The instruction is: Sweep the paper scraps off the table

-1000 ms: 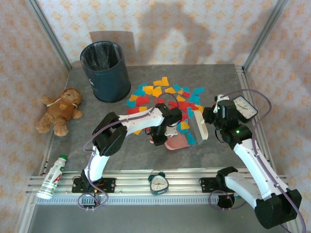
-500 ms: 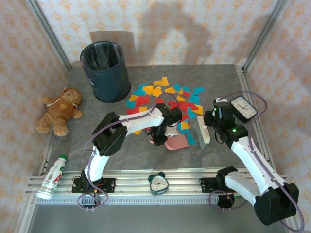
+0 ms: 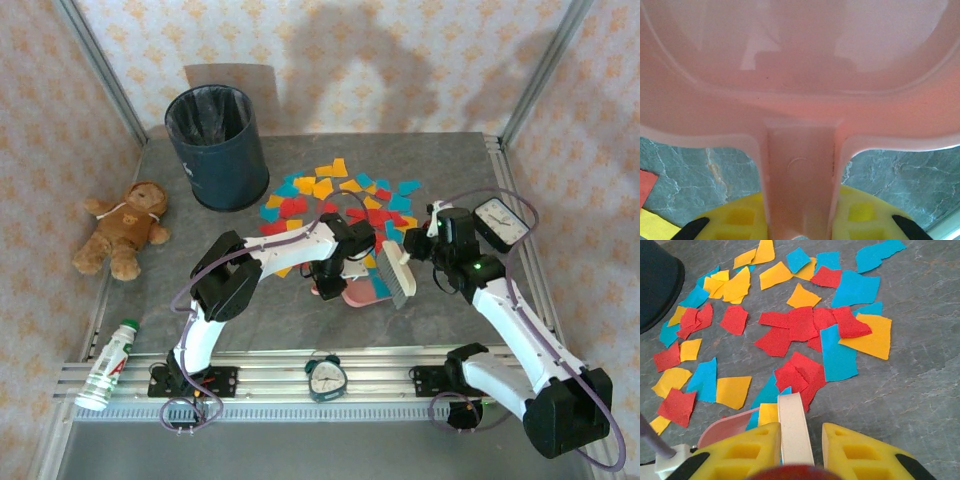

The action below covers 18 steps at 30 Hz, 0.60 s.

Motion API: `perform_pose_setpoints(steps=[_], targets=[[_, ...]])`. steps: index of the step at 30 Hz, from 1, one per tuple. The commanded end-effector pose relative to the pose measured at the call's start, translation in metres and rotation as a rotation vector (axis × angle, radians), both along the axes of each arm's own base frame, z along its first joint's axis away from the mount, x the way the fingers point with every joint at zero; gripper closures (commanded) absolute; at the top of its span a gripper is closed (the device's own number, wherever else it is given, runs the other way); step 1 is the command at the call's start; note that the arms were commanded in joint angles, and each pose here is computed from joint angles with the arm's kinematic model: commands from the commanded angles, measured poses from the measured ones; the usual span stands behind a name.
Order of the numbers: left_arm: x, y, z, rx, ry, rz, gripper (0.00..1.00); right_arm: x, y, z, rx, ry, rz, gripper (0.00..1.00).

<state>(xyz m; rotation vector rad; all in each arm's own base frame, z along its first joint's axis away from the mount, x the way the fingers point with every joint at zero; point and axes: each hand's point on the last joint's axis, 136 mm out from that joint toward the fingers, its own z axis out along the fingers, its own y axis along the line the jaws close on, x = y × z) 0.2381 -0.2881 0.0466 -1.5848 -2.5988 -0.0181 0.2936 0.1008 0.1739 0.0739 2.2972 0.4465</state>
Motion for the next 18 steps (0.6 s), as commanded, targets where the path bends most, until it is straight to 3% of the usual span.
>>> perform_pose_setpoints(steps=[1, 10, 18], targets=[[0.003, -0.002, 0.002, 0.006, -0.032, 0.014, 0.86, -0.001, 0.011, 0.029, 0.06, -0.066, 0.039, 1.0], [0.003, 0.002, 0.011, -0.036, -0.067, 0.023, 0.87, -0.004, 0.01, 0.074, 0.104, -0.168, 0.035, 1.0], [0.004, 0.013, 0.022, -0.083, -0.1, 0.06, 0.88, 0.0, -0.005, 0.087, 0.056, -0.209, -0.033, 1.0]])
